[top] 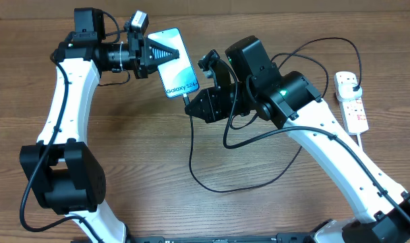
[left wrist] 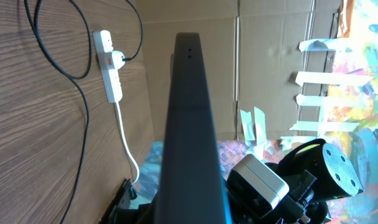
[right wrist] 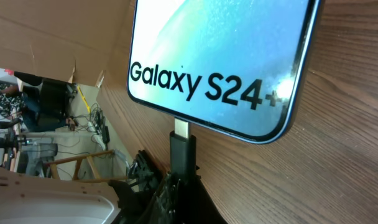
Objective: Plug charger to phone and switch on socket
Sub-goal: 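Push the USB-C plug up into the phone's bottom port, then hold the plug in the phone with both grippers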
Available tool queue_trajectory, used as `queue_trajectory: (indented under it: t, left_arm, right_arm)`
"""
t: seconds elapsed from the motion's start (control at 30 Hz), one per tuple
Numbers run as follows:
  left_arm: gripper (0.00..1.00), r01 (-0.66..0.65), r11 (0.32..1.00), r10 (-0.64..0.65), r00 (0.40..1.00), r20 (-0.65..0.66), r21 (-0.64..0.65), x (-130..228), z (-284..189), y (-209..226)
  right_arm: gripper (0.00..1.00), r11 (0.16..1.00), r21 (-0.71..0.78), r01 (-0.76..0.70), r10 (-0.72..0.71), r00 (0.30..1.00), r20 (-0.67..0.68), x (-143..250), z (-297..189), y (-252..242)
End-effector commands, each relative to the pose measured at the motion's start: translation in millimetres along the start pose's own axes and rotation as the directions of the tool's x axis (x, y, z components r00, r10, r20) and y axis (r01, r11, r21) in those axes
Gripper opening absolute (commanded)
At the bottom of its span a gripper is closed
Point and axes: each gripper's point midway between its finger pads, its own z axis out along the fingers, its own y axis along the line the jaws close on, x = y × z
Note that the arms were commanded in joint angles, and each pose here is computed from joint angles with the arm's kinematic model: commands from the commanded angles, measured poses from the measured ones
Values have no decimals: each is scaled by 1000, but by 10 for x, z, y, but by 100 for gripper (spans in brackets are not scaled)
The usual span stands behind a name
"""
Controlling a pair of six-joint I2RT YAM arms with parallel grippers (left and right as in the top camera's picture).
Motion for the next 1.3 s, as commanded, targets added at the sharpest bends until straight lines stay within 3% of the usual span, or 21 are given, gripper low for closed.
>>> queue_trajectory:
  t: [0.0, 1.27]
  left_arm:
    - [4, 1, 1000, 0, 1000, -23, 29, 45, 37, -82]
    - [4, -20, 999, 20, 999, -28, 33, 45, 57, -94]
  right_arm:
    - [4, 1000, 2, 8, -8, 1000, 21, -8, -72, 50]
    - [4, 1000, 12, 11, -12, 999, 36, -43, -73, 38]
